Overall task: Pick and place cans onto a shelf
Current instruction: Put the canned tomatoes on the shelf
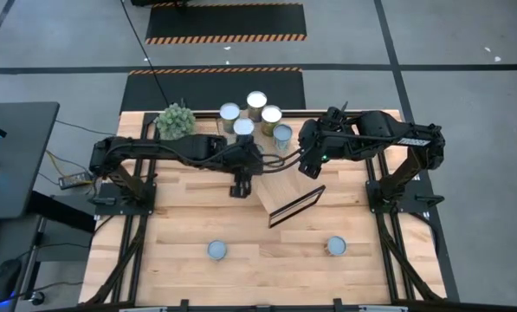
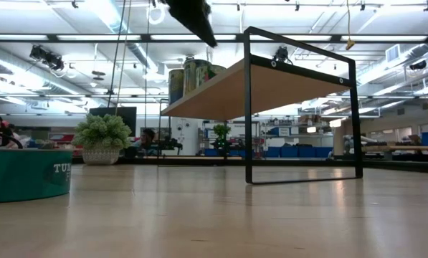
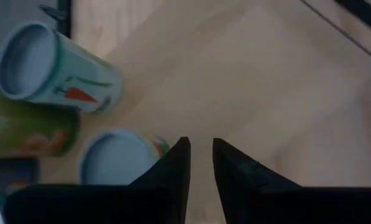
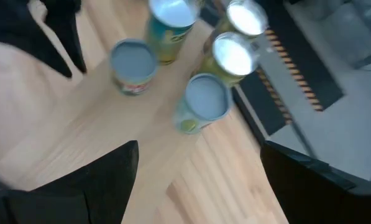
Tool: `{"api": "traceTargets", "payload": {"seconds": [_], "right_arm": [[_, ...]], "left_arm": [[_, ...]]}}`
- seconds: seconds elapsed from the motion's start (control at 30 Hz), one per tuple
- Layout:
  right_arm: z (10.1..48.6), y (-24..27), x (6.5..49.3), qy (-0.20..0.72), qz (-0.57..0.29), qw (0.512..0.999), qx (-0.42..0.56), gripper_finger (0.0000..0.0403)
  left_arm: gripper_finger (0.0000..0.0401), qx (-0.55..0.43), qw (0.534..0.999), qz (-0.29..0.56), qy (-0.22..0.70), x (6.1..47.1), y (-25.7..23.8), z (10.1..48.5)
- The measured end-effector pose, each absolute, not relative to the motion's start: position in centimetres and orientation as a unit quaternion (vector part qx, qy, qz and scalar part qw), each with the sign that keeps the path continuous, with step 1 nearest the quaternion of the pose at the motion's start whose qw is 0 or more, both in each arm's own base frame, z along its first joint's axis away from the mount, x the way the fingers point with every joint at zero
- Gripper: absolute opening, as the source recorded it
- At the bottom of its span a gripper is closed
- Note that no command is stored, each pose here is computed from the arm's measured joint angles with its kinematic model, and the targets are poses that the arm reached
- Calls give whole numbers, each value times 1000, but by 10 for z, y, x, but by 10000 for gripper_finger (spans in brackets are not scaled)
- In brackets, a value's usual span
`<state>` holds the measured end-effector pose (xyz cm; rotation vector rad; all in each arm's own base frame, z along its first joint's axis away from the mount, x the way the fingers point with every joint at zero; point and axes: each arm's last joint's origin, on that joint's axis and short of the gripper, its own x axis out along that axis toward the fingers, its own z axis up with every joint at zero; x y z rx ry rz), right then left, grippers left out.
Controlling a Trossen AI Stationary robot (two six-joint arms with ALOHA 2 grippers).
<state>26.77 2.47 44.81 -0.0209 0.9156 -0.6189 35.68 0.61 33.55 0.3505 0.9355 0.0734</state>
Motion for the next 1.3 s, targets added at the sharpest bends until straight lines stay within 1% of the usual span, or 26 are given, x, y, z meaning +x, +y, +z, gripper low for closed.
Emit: {"api": "traceTargets", "payload": {"seconds": [0.23,0.4,0.57,0.77,0.93,1.1,1.3], "right_arm": [[449,35,264,452,-236,860,31,346],[449,48,261,449,-223,865,42,346],[449,64,258,439,-213,871,63,346],[448,84,254,429,-203,876,84,346],[437,100,253,425,-217,875,83,346],[416,113,261,430,-215,872,92,346],[401,132,268,421,-186,880,120,346]], "left_arm": [[55,158,875,17,457,328,-15,355],[43,134,863,17,486,306,-24,362],[29,129,843,11,523,294,-34,360],[11,137,850,3,509,293,-53,361],[8,127,859,-1,497,292,-66,362],[10,122,861,-6,495,287,-83,362],[11,118,842,-15,526,273,-103,358]]}}
